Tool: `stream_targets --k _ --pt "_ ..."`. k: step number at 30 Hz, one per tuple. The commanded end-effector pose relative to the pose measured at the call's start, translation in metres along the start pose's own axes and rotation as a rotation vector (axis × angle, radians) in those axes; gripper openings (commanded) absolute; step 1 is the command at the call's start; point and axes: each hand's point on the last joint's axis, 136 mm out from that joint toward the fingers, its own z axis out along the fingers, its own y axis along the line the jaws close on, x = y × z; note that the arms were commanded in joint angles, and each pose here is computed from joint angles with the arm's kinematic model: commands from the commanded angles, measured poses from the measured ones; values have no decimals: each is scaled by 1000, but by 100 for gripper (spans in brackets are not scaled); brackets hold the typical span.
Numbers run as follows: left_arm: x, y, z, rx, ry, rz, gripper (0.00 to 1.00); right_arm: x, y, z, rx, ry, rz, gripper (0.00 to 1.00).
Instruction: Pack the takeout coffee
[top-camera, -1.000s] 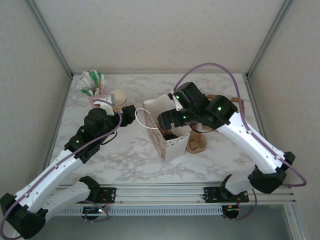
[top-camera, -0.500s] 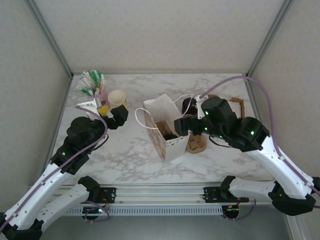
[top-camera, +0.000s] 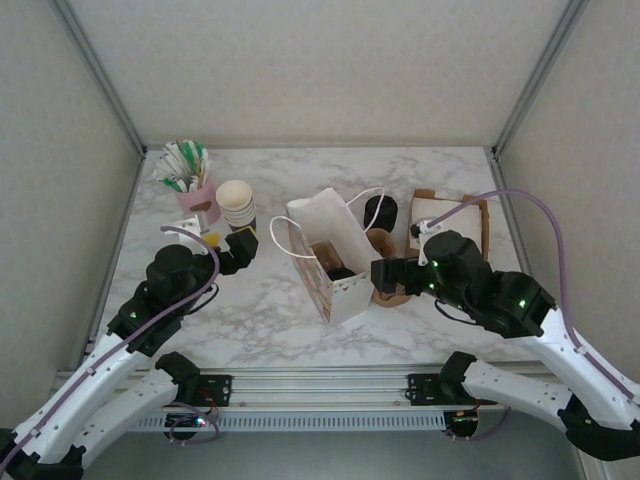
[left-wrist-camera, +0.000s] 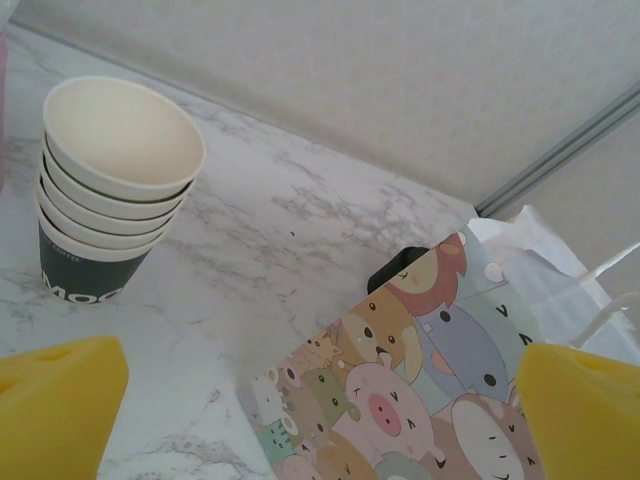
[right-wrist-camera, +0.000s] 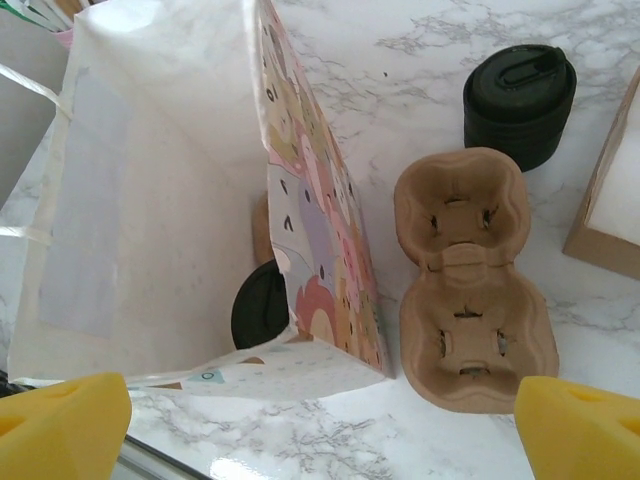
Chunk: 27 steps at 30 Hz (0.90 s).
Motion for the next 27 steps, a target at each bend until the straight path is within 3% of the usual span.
stream_targets --k 1,8,16,27 --pt "3 -4 1 25 8 -21 99 -3 -1 0 -3 -36 35 99" --pt "4 -5 14 9 17 -19 100 -4 3 4 -23 -48 24 99" --pt "-23 -11 30 -76 -17 18 100 -44 16 -5 -111 -86 37 99" --pt "-104 -14 70 -211 -50 88 100 -125 16 15 -232 -101 109 99"
